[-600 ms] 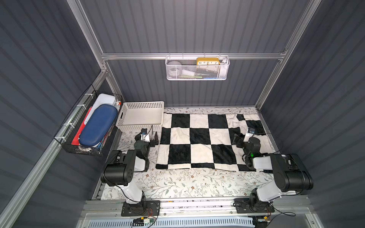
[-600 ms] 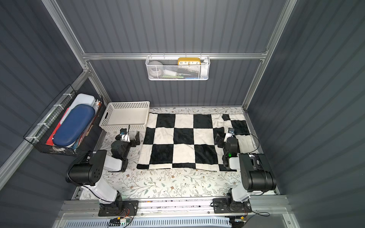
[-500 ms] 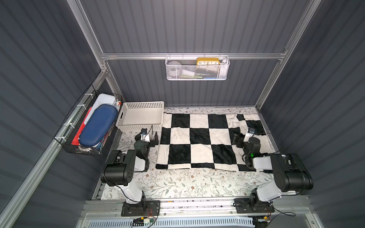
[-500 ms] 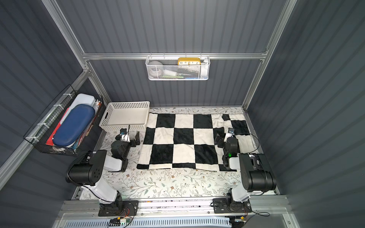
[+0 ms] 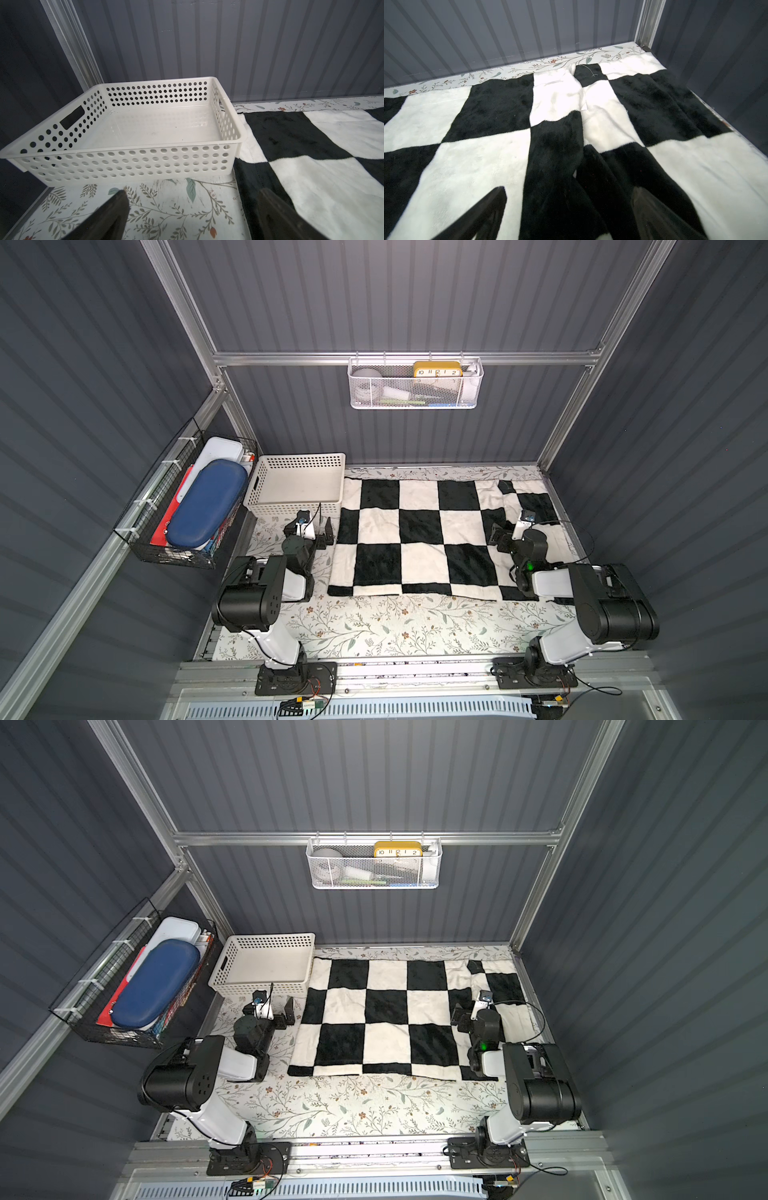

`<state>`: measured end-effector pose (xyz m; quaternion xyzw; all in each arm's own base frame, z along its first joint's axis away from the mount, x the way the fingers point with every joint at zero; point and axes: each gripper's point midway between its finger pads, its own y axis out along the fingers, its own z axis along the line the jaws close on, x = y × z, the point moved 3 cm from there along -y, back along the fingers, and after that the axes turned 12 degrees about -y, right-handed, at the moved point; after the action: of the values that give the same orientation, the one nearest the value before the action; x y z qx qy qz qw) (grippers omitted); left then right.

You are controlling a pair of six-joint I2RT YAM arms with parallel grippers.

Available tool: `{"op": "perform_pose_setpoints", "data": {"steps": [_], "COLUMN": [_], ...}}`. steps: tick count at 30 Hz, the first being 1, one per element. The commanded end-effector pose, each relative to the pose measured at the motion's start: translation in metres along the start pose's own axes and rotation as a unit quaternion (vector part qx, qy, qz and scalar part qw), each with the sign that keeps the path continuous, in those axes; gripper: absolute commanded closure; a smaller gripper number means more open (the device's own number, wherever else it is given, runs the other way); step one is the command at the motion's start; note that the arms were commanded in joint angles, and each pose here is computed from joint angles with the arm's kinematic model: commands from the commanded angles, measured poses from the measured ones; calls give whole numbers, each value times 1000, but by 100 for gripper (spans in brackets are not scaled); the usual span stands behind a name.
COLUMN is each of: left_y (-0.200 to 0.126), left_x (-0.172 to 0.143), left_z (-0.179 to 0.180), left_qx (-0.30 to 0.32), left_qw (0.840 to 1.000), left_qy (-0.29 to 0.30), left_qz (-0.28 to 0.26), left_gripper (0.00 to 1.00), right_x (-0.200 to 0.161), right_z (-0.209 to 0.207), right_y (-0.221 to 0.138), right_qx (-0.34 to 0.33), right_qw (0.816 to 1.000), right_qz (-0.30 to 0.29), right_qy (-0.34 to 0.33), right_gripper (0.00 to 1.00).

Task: Roll up the pillowcase
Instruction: Adjust the pillowcase at the center of the board.

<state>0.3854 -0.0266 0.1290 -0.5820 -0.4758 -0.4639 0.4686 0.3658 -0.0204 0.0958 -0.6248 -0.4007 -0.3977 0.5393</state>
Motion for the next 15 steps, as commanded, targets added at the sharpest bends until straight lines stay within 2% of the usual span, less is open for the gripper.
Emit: {"op": "perform_pose_setpoints", "data": {"steps": [1,5,8,9,10,11,13,15], "left_y": [1,1,-1,-2,1,8,16,26], "left_x": [3,4,6,15,18,30,66,105], "left_z": [-1,-1,2,-2,-9,-21,-38,-54], "left_qx": [-4,-4,7,13,18,26,61,69], "left_qw": [1000,1000,1000,999,999,999,997,997], "left_qy": [-5,-5,-1,25,35,40,34,-28], "left_qz": [-4,-4,-13,-23,-8,4,-13,-2], "left_gripper": [1,1,1,1,1,1,1,1], "right_x": [10,7,10,20,35,52,84,106], "right_z": [0,-1,2,-4,-7,-6,5,9], "right_y": [1,-1,-1,-4,-8,-12,-21,-23], "right_qx": [-1,-4,-2,-44,-94,-119,-103,-84], "right_qw": [1000,1000,1000,999,995,992,991,993], "right_qz": [-11,19,3,-7,-14,13,58,74], "right_qy": [-1,4,-7,-14,-26,-44,-69,-31], "right_gripper": [1,1,1,1,1,1,1,1]}}
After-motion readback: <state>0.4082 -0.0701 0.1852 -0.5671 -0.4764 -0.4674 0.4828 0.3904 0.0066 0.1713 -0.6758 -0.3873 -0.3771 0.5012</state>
